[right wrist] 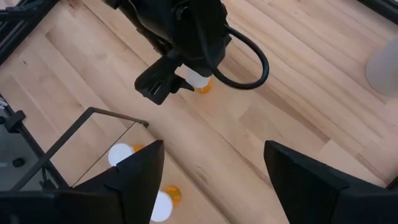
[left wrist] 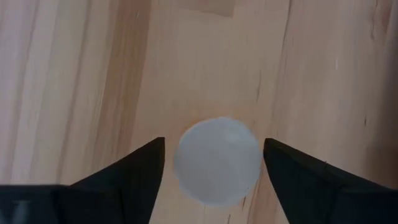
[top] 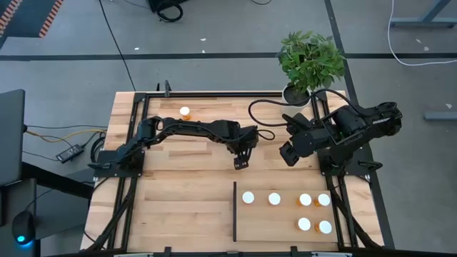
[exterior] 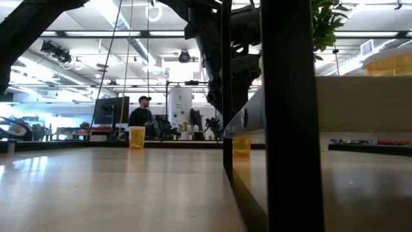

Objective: Pick and place medicine bottles onto shelf by color
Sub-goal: Put the orange pill bottle on the shelf aligned with the other orange pill bottles

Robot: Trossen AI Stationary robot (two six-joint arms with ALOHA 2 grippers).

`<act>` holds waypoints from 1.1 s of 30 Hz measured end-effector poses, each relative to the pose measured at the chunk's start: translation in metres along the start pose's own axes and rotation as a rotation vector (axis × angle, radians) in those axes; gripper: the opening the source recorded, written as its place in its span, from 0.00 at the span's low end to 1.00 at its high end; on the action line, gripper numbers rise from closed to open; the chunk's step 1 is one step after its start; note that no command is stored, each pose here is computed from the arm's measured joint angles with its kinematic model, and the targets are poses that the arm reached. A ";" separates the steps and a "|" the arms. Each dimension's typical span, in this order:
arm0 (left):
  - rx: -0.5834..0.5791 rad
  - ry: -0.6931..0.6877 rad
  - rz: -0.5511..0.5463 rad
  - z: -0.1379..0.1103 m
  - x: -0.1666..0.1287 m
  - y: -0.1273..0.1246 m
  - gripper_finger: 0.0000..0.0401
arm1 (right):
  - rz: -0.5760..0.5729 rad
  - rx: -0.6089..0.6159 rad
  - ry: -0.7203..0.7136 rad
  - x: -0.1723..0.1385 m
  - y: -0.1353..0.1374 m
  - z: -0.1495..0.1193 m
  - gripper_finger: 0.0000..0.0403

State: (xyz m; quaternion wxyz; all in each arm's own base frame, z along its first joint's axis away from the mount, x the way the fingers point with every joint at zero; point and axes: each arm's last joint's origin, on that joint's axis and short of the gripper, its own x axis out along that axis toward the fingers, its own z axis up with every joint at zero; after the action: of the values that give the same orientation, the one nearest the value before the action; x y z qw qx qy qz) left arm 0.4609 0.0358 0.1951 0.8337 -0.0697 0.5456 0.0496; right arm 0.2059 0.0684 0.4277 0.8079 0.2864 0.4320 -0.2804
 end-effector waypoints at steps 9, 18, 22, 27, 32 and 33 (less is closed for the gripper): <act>-0.033 -0.042 -0.050 0.004 -0.031 0.005 0.87 | -0.011 -0.046 -0.024 0.000 0.000 0.001 0.71; -0.042 -0.060 -0.045 0.001 -0.068 0.009 0.87 | -0.045 -0.156 -0.050 0.004 0.001 0.004 0.70; -0.053 -0.062 -0.035 -0.004 -0.082 0.019 0.82 | -0.067 -0.144 -0.044 0.010 0.002 0.008 0.69; -0.058 -0.031 -0.024 -0.025 -0.094 0.028 0.77 | -0.095 -0.158 -0.040 0.016 -0.001 0.014 0.68; -0.114 -0.023 -0.011 -0.073 -0.105 0.037 0.75 | -0.117 -0.232 -0.001 0.036 -0.002 0.017 0.68; -0.139 -0.034 -0.010 -0.084 -0.108 0.038 0.75 | -0.096 -0.242 0.002 0.042 -0.001 0.019 0.68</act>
State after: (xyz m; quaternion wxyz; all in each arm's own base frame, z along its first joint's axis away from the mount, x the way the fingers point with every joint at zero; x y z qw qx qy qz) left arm 0.3361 0.0584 0.2589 0.8363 -0.1296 0.5261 0.0843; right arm 0.2353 0.0455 0.4004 0.8218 0.1658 0.4767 -0.2643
